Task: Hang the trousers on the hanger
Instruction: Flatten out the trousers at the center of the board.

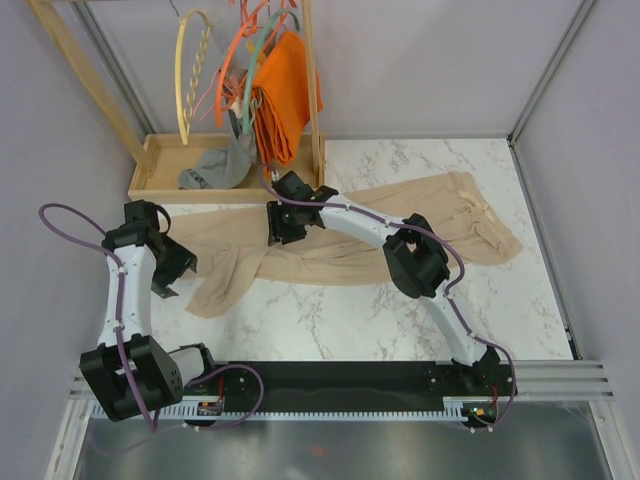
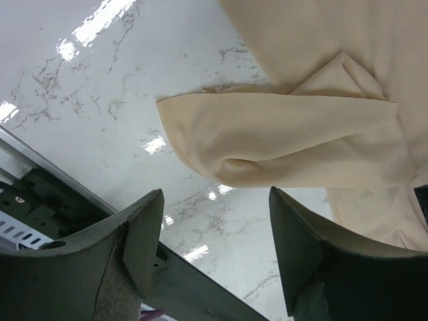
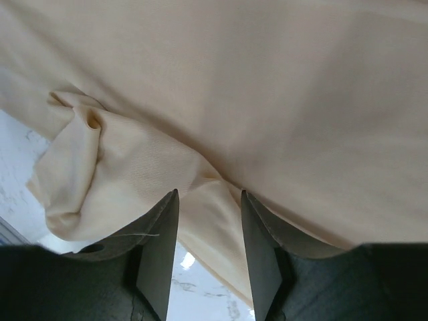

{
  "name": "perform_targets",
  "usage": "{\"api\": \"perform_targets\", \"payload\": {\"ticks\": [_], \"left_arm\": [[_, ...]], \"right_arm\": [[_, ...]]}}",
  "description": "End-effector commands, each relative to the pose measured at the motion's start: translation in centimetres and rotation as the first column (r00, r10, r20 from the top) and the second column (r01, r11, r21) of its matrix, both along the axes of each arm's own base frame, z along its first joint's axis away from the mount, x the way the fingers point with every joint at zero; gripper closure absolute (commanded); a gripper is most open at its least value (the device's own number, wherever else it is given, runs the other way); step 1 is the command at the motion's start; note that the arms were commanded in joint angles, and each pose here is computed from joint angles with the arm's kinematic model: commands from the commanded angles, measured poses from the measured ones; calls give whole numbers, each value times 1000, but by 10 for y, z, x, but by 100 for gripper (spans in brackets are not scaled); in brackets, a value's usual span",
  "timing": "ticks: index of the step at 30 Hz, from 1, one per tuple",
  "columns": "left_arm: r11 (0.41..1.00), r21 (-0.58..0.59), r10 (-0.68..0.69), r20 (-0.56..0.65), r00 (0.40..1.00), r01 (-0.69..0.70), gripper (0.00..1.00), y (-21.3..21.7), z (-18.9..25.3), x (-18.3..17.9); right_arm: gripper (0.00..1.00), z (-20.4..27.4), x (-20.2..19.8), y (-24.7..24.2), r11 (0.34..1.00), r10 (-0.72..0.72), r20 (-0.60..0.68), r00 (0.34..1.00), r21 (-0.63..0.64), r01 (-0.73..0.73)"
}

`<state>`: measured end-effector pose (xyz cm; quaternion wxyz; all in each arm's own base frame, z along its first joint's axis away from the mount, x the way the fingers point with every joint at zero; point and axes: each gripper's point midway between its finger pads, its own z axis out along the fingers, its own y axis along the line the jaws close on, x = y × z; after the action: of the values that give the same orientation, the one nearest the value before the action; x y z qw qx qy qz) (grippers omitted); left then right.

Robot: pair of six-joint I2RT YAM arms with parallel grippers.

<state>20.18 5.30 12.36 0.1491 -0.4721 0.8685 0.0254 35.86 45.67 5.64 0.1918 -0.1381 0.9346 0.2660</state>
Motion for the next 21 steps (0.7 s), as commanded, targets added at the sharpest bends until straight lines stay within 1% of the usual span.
{"api": "perform_targets", "payload": {"ticks": [1, 2, 4, 5, 6, 9, 10, 13, 15, 16, 17, 19, 20, 21], "left_arm": [[998, 13, -54, 53, 997, 54, 29, 1, 9, 10], [998, 12, -54, 62, 997, 54, 29, 1, 11, 11], [999, 9, -54, 68, 996, 54, 29, 0, 12, 12], [999, 7, -54, 72, 996, 53, 29, 0, 13, 13], [998, 5, -56, 71, 996, 55, 29, 0, 12, 12], [998, 5, -59, 73, 996, 59, 29, -1, 11, 11], [998, 5, -60, 71, 996, 60, 29, -1, 11, 10], [998, 9, -64, 72, 995, 64, 29, -1, 11, 9], [998, 19, -61, 69, 996, 60, 29, 1, 12, 8], [998, 23, -60, 70, 996, 59, 29, 1, 12, 8], [998, 24, -63, 68, 996, 61, 29, 1, 12, 8], [998, 27, -59, 69, 996, 57, 29, 2, 12, 7], [998, 27, -58, 64, 996, 57, 29, 2, 11, 7], [998, 35, -56, 63, 996, 54, 29, 4, 11, 6]], "right_arm": [[51, 18, 1, 20, 987, -150, -14, 989, 59, 150], [50, 7, -4, 14, 980, -192, -49, 980, 40, 194], [50, 13, -9, 18, 974, -208, -53, 977, 76, 211], [50, 8, -11, 14, 972, -221, -57, 974, 65, 224], [50, 10, -12, 17, 968, -233, -61, 971, 81, 237], [49, 8, -16, 26, 962, -236, -108, 966, 114, 248], [49, -1, -16, 28, 961, -242, -126, 962, 104, 255], [51, -5, -13, 33, 959, -246, -138, 959, 111, 262], [53, 2, -11, 39, 958, -240, -127, 963, 129, 255], [55, 4, -10, 41, 958, -235, -124, 964, 136, 251], [61, 6, -9, 43, 958, -235, -121, 964, 141, 251], [68, 10, -7, 45, 957, -233, -116, 966, 151, 249], [77, 13, -7, 46, 958, -226, -108, 968, 155, 241], [82, 16, -8, 47, 960, -217, -98, 971, 158, 231]]}}
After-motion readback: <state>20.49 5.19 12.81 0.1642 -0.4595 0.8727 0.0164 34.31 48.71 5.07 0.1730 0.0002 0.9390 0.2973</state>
